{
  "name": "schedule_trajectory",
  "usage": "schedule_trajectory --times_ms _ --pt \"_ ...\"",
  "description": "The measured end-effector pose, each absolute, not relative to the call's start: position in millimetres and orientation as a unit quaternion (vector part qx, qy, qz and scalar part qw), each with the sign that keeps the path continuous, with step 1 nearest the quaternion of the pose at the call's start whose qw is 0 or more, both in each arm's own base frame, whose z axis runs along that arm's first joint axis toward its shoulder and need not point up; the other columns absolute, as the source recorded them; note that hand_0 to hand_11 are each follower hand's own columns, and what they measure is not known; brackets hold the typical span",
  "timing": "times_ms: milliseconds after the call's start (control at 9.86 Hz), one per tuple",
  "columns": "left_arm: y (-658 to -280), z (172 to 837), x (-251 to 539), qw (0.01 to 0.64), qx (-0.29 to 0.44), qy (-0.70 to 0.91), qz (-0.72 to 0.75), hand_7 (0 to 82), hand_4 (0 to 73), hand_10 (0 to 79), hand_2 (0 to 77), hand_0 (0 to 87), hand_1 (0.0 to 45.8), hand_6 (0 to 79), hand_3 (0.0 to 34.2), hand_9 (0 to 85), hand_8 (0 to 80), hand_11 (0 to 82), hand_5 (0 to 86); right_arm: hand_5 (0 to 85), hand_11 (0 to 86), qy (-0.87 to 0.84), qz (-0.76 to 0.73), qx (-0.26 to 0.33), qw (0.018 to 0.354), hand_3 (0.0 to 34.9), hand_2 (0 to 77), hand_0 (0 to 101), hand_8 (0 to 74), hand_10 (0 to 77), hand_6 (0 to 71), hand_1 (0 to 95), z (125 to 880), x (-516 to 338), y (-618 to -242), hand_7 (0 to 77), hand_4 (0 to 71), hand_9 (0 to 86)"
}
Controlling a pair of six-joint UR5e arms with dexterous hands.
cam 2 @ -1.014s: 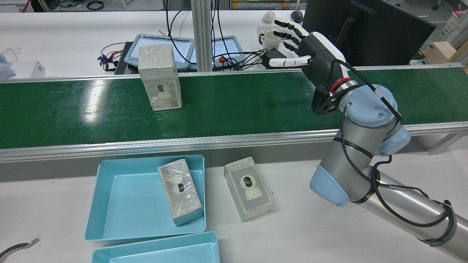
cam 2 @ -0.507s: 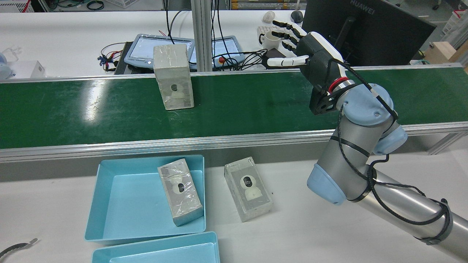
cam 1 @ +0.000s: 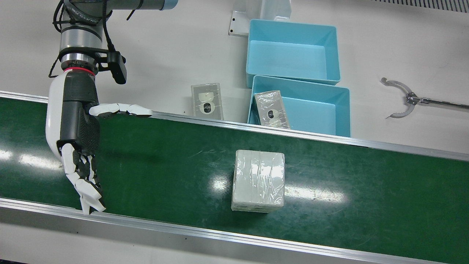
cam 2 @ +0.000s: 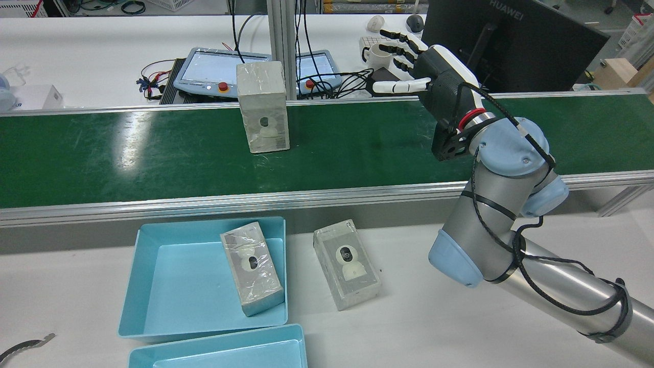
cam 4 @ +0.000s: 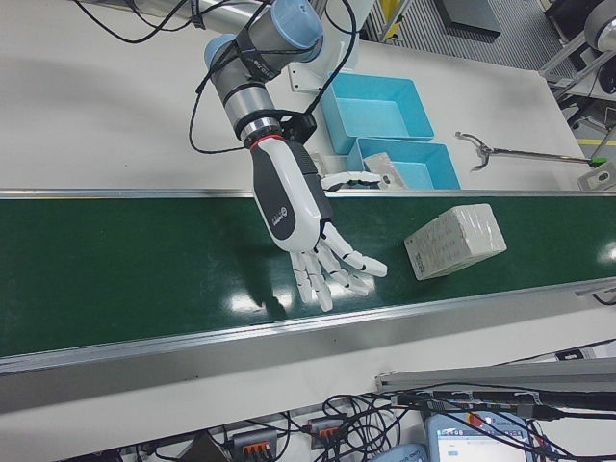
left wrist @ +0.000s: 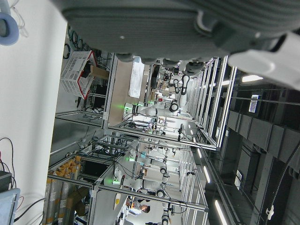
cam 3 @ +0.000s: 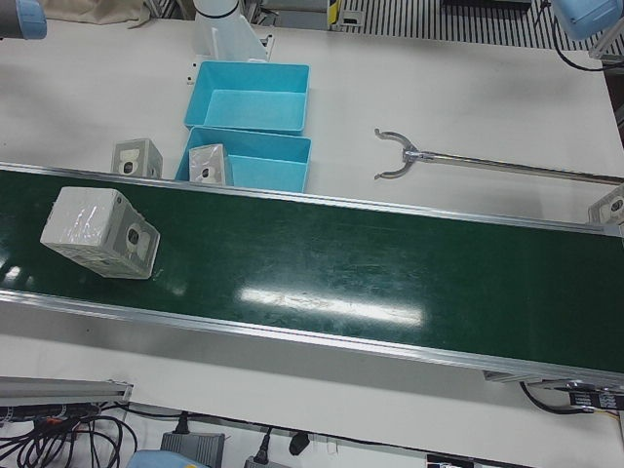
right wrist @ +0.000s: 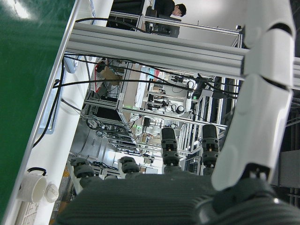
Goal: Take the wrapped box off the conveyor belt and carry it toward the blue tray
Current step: 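Move the open right hand toward the wrapped white box on the belt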
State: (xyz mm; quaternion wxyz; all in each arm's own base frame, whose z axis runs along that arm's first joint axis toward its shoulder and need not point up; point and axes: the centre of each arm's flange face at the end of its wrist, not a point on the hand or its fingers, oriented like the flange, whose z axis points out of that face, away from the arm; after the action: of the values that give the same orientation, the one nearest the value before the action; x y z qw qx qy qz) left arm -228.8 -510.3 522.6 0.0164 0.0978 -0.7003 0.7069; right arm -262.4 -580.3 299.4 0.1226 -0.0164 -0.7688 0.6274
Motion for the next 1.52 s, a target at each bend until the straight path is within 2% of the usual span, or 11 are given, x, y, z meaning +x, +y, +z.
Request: schedule_trajectory --times_ms 609,812,1522 --pt "-510.2 522.6 -228.8 0.016 0.098 -0.7 0.707 0.5 0.0 0.5 1.1 0.0 0.0 0.0 0.0 0.0 0.5 0.0 0.5 20.7 6.5 -0.769 0.627 -0.019 0.124 30.0 14.2 43 1.6 4.4 0.0 10.4 301.3 -268.2 -581.7 19.1 7.6 6.5" --pt "-510.2 522.7 -228.8 0.016 0.098 -0.7 0.707 0.5 0.0 0.5 1.1 0.0 0.0 0.0 0.0 0.0 0.5 0.0 0.5 21.8 6.5 -0.769 0.626 -0.019 0.124 30.0 14.2 43 1.6 4.4 0.0 10.4 303.1 -273.0 -586.5 20.2 9.8 6.5" --pt "-510.2 522.7 -228.8 0.016 0.098 -0.7 0.707 0.5 0.0 0.5 0.5 0.0 0.0 0.0 0.0 0.5 0.0 0.0 0.5 20.2 6.5 -0.774 0.62 -0.03 0.128 30.0 16.4 45 1.6 4.4 0.0 12.5 303.4 -299.9 -598.0 20.2 7.6 6.5"
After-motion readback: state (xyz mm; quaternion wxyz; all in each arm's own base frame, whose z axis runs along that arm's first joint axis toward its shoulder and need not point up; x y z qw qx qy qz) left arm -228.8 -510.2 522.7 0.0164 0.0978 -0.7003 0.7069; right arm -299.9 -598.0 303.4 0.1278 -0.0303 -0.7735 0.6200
